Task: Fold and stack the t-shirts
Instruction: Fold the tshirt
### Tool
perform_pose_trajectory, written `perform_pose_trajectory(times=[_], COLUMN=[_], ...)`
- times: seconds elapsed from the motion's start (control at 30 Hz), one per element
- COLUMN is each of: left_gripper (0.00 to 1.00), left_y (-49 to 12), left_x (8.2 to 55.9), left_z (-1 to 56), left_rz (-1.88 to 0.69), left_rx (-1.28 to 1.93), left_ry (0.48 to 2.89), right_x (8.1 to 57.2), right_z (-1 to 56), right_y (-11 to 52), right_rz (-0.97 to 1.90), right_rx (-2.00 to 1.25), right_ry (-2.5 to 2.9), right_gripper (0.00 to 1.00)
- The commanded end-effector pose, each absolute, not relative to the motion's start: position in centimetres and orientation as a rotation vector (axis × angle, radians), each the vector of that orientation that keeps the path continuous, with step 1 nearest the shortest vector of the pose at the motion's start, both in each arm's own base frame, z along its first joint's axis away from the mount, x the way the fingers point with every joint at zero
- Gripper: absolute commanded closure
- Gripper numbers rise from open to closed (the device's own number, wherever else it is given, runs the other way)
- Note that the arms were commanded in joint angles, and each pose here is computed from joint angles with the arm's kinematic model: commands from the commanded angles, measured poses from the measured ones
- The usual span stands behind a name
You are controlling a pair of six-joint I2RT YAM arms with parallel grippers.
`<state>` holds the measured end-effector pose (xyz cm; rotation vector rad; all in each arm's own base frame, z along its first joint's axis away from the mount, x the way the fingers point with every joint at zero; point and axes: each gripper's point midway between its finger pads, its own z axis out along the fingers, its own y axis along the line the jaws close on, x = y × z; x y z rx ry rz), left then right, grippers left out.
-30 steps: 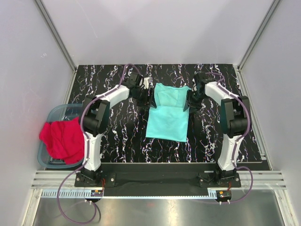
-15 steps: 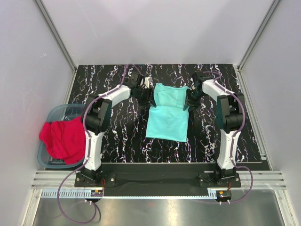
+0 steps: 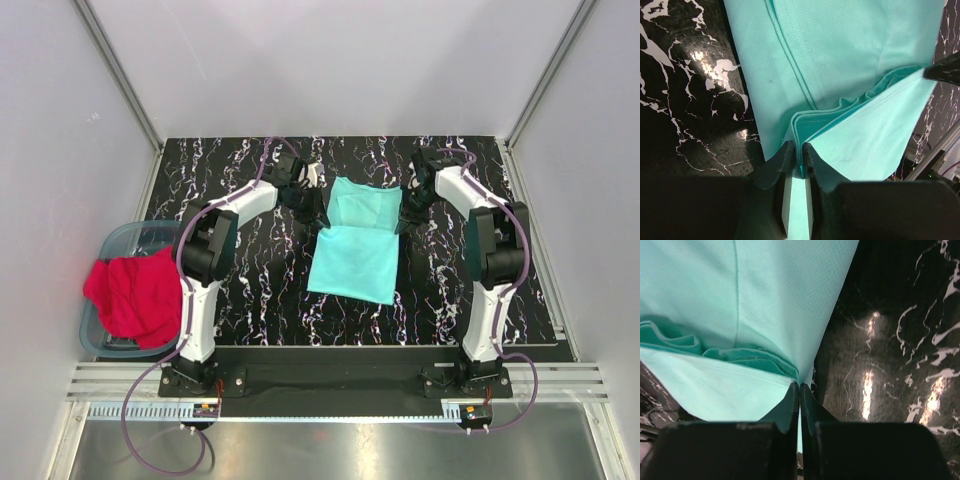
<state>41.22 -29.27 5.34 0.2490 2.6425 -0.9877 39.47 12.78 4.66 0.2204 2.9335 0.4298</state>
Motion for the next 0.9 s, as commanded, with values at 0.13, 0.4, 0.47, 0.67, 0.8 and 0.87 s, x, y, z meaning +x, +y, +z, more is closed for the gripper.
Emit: perform_pose_trajectory(times=[0.13, 0.4, 0.47, 0.67, 0.8, 0.87], left_gripper=[0.84, 0.75, 0.75, 0.77, 0.59, 0.48], left_y=[-29.8, -30.7, -31.0, -32.4, -33.0, -32.9], left_x=[42.1, 42.8, 42.9, 42.4, 41.6, 41.6], left_z=[8.7, 8.4, 8.0, 8.4, 8.3, 8.5], left_rz=[-1.005, -1.057, -1.082, -1.123, -1.115, -1.100], left_rx=[0.274, 0.252, 0.253, 0.290, 0.308, 0.311], left_ry=[2.561, 2.558, 2.561, 2.547, 2.560, 2.553], right_x=[37.5, 35.7, 35.5, 35.9, 35.9, 35.4], right_z=[9.0, 5.4, 4.0, 3.4, 4.5, 5.1], right_y=[12.5, 11.1, 10.4, 9.7, 10.2, 10.6], right_rz=[0.467, 0.339, 0.285, 0.228, 0.276, 0.317], right_rx=[0.288, 0.340, 0.358, 0.336, 0.334, 0.338], right_ry=[2.880, 2.979, 2.993, 2.985, 2.973, 2.971], right_gripper=[1.00, 1.00, 1.00, 0.71, 0.58, 0.57])
